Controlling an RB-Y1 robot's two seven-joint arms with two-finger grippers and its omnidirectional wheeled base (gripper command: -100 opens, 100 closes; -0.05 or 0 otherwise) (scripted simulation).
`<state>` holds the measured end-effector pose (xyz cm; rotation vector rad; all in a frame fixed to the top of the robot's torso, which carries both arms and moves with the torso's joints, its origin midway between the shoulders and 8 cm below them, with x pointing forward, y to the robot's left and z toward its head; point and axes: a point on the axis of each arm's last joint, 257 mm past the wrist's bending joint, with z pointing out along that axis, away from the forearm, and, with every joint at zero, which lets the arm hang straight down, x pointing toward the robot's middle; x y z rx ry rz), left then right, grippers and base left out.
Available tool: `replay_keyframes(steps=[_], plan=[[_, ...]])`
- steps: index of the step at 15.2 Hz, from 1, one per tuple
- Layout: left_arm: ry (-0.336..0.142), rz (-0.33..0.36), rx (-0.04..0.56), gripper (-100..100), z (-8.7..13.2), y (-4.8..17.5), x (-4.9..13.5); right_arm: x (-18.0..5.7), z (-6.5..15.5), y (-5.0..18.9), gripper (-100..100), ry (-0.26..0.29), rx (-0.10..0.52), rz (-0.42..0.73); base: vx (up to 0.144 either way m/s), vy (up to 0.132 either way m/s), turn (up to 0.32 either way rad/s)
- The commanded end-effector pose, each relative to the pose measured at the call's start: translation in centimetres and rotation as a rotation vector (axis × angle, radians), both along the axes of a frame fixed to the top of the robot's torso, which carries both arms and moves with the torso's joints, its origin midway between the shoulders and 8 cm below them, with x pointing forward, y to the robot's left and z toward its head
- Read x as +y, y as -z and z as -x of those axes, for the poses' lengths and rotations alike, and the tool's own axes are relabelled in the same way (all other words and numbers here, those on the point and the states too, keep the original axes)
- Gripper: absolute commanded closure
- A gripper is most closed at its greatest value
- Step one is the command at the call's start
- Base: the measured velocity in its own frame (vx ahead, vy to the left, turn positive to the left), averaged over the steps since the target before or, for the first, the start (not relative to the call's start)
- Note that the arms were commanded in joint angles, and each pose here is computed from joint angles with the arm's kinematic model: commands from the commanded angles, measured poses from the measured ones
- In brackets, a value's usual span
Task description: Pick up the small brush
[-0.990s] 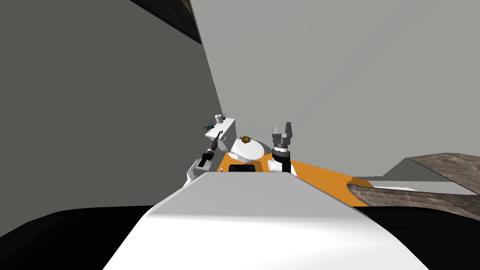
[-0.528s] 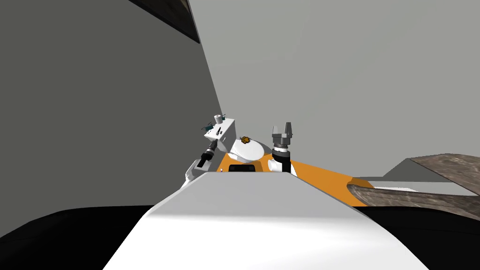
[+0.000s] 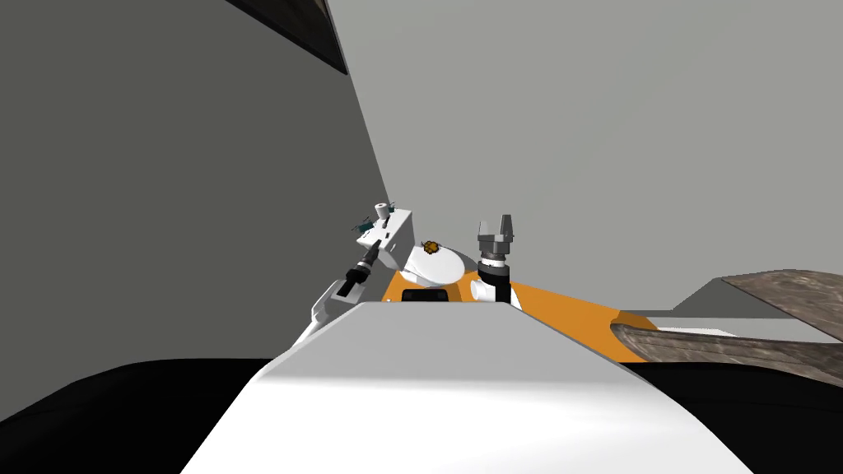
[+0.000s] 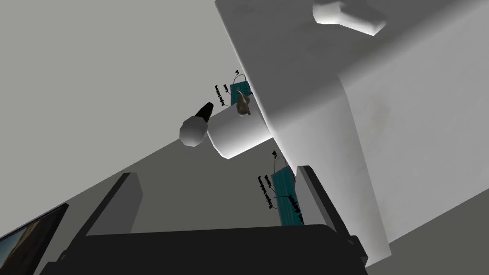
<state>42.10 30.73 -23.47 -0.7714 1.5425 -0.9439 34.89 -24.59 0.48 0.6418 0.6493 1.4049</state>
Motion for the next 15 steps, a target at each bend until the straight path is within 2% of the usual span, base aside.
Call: replay_keyframes(steps=[1,6,13,15], plan=[[0.013,-0.037,0.013,-100,0.5,-0.3,0.1,0.0,0.0,0.0,0,0.000,0.000,0.000,0.049,0.015,-0.027],[0.038,-0.101,0.038,-100,1.4,-0.9,0.1,0.0,0.0,0.0,0,0.000,0.000,0.000,0.049,0.018,-0.022],[0.074,-0.196,0.083,-100,2.9,-1.4,0.1,0.0,0.0,0.0,0,0.000,0.000,0.000,0.009,0.017,-0.046],[0.070,-0.185,0.077,-100,2.7,-1.4,0.1,0.0,0.0,0.0,0,0.000,0.000,0.000,0.001,0.003,-0.008]])
